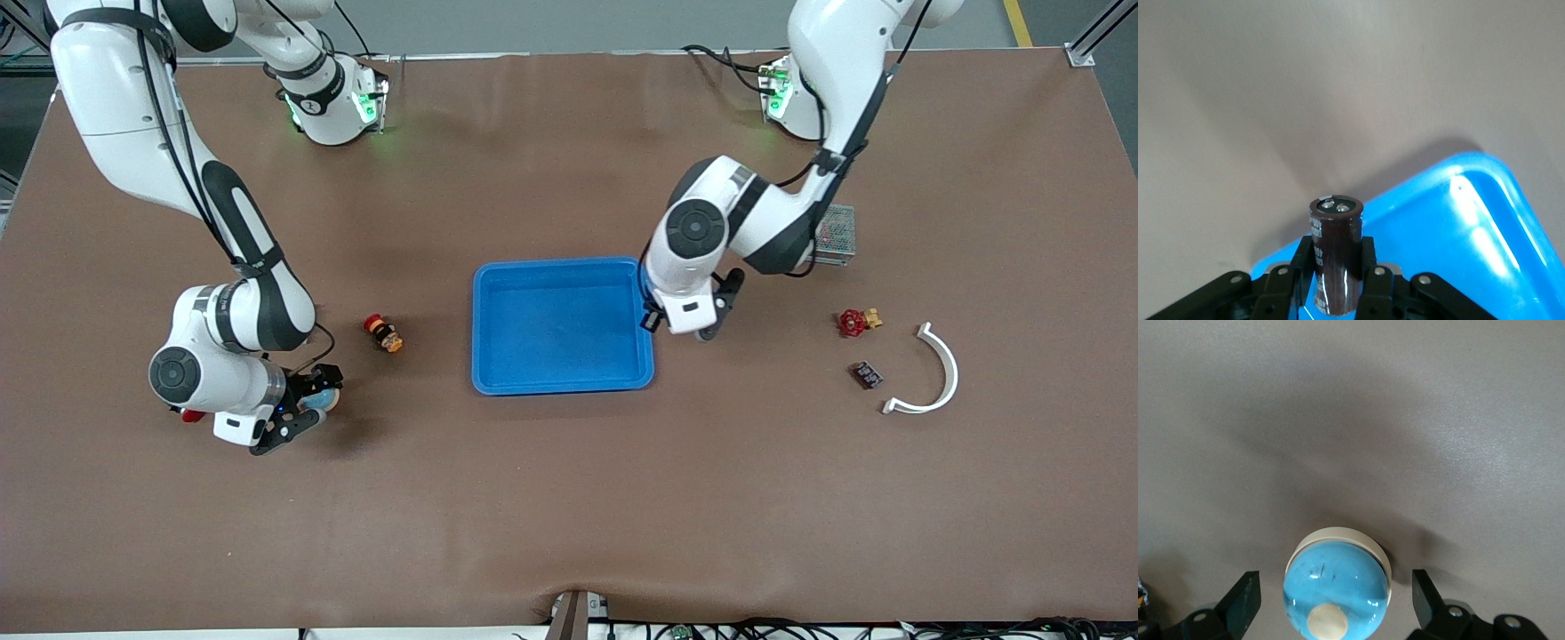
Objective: Place electrolytic capacitor and blue bell in tray
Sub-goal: 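Lower the capacitor into the blue tray and open the left gripper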
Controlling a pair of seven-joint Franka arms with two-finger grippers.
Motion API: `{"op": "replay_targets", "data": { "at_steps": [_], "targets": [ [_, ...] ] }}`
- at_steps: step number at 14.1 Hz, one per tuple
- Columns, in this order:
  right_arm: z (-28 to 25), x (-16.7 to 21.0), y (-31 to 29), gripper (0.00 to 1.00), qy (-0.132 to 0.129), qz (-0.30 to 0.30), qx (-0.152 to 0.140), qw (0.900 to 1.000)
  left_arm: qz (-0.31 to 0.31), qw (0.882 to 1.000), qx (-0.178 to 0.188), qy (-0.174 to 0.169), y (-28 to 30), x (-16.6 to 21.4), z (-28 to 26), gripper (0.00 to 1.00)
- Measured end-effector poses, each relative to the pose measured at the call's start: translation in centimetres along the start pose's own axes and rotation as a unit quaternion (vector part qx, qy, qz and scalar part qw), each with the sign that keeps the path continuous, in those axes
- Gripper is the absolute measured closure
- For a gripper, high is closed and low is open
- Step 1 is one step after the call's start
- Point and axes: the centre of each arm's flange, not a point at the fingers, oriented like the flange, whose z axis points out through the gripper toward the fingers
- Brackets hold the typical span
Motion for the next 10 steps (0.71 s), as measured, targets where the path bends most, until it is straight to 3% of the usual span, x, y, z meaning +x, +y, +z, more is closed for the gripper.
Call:
{"op": "replay_targets", "data": {
  "at_steps": [6, 10],
  "targets": [
    [0.6, -0.1, 0.1, 0.00, -0.002, 0.001, 0.001, 1.000, -0.018, 1.000, 0.021, 0.003, -0.1, -5.5, 3.6, 0.68],
    [1.2, -0.1, 0.2, 0.00, -0.001, 0.001, 0.001, 1.000, -0.044, 0.998, 0.040, 0.006, 0.2, -7.2, 7.1, 0.68]
  ]
}}
